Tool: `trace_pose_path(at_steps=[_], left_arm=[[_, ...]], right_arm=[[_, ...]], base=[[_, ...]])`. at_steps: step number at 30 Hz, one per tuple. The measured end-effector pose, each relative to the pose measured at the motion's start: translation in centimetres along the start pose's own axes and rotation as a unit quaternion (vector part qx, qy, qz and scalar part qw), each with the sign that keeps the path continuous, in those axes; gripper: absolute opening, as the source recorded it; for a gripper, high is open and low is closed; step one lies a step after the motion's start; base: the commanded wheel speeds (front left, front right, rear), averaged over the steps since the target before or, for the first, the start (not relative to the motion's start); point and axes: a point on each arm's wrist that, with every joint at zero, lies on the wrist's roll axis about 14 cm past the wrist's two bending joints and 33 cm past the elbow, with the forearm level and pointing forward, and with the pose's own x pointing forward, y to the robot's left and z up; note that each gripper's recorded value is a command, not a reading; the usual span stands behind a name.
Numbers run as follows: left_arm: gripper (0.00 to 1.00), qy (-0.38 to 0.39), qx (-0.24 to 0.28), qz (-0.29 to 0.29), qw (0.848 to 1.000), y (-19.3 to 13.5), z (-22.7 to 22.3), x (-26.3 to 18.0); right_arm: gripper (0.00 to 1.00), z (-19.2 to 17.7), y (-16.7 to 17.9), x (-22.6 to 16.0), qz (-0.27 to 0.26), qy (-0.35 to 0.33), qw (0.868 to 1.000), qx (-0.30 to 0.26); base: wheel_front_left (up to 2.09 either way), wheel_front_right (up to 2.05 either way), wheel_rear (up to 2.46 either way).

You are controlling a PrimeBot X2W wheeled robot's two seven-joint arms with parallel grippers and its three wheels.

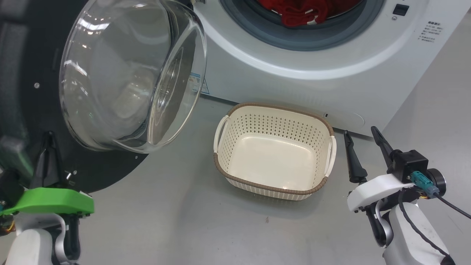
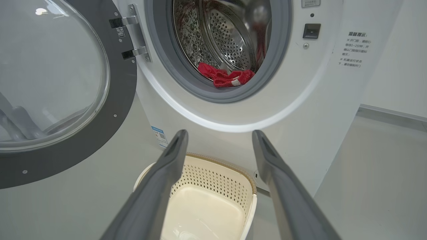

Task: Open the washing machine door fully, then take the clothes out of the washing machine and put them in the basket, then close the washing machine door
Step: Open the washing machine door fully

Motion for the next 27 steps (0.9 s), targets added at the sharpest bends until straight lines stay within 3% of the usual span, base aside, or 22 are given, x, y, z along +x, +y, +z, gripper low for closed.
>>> trace_pose_path(at_steps=[15,27], left_arm=[[0.00,-0.010,0.007,0.075,0.997,5.1,0.4,1.8],[0.00,-0.002,0.013,0.078,0.997,5.3,-0.5,2.4]], right_arm=[[1.00,0.1,-0.8,0.4,-0.009,-0.003,1.000,0.000],[1.00,-0.2,-1.0,0.5,-0.010,0.000,1.000,0.003]], base=[[0.00,0.00,0.00],[0.00,0.00,0.00]])
